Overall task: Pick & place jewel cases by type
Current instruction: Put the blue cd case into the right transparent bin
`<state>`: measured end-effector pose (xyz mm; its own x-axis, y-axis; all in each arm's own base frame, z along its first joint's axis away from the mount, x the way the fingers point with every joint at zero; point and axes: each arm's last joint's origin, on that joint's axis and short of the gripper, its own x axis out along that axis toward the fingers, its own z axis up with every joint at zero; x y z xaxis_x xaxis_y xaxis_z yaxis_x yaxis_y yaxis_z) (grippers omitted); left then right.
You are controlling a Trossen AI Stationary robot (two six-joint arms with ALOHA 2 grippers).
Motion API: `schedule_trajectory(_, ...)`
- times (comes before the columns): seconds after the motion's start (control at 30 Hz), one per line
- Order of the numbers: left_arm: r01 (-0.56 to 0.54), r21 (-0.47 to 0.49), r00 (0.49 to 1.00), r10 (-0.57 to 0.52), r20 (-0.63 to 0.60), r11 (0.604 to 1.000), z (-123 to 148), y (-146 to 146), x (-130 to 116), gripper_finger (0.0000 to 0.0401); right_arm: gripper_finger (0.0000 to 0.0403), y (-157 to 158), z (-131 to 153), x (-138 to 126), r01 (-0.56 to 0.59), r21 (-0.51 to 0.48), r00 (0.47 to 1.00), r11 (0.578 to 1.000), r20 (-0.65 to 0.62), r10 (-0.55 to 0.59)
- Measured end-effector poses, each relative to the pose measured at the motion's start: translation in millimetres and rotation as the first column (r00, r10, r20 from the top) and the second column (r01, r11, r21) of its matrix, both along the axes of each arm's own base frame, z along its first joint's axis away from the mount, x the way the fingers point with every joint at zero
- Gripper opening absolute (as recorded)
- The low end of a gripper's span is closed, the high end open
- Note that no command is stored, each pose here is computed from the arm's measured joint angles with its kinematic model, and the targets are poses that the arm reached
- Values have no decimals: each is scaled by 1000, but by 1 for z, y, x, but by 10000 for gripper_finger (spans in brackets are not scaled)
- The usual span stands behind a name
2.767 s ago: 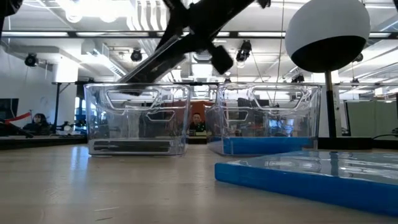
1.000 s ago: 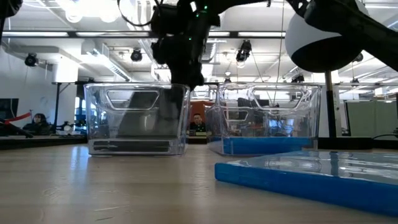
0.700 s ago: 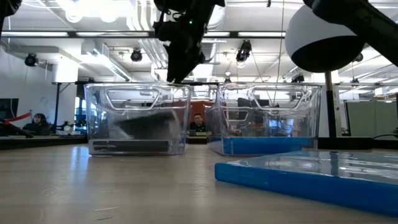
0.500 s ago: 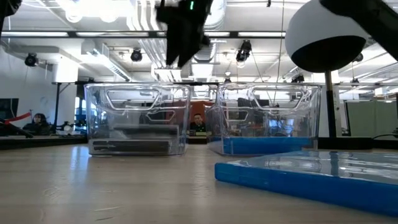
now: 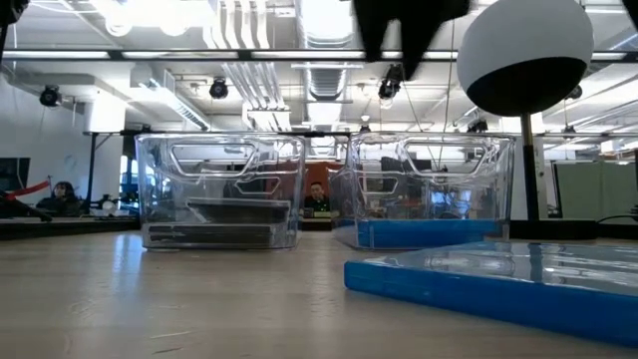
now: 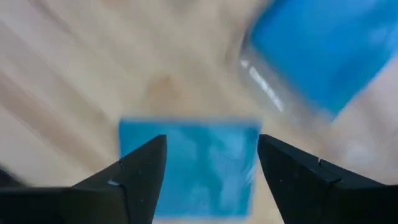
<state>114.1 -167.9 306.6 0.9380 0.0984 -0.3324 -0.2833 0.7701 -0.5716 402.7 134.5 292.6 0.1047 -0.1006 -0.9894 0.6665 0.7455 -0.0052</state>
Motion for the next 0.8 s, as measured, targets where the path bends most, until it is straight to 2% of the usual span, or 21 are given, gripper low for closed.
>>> schedule_trajectory(0.1, 36, -27, 995, -38, -93, 999, -16, 4, 9, 133, 244, 34, -16, -17, 168, 28, 984, 985, -67, -166)
schedule_trajectory(0.27, 126, -89, 979, -138, -149, 988, -37, 7, 28, 133, 243, 80, -48, -44, 383, 46, 910, 923, -192, -368)
schedule_trajectory(0.37, 202, -128, 973, -214, -91, 971, -44, 8, 40, 133, 240, 103, -64, -61, 411, 50, 885, 910, -260, -385)
schedule_trajectory(0.53, 257, -201, 966, -259, 14, 945, -59, 13, 58, 133, 234, 125, -92, -85, 371, 30, 879, 928, -333, -341)
schedule_trajectory(0.67, 223, -202, 971, -236, -43, 954, -77, 17, 71, 133, 230, 125, -118, -87, 419, 34, 868, 907, -308, -390)
schedule_trajectory(0.8, 165, -225, 977, -191, -98, 960, -92, 15, 82, 133, 230, 121, -136, -87, 460, 19, 868, 887, -218, -446)
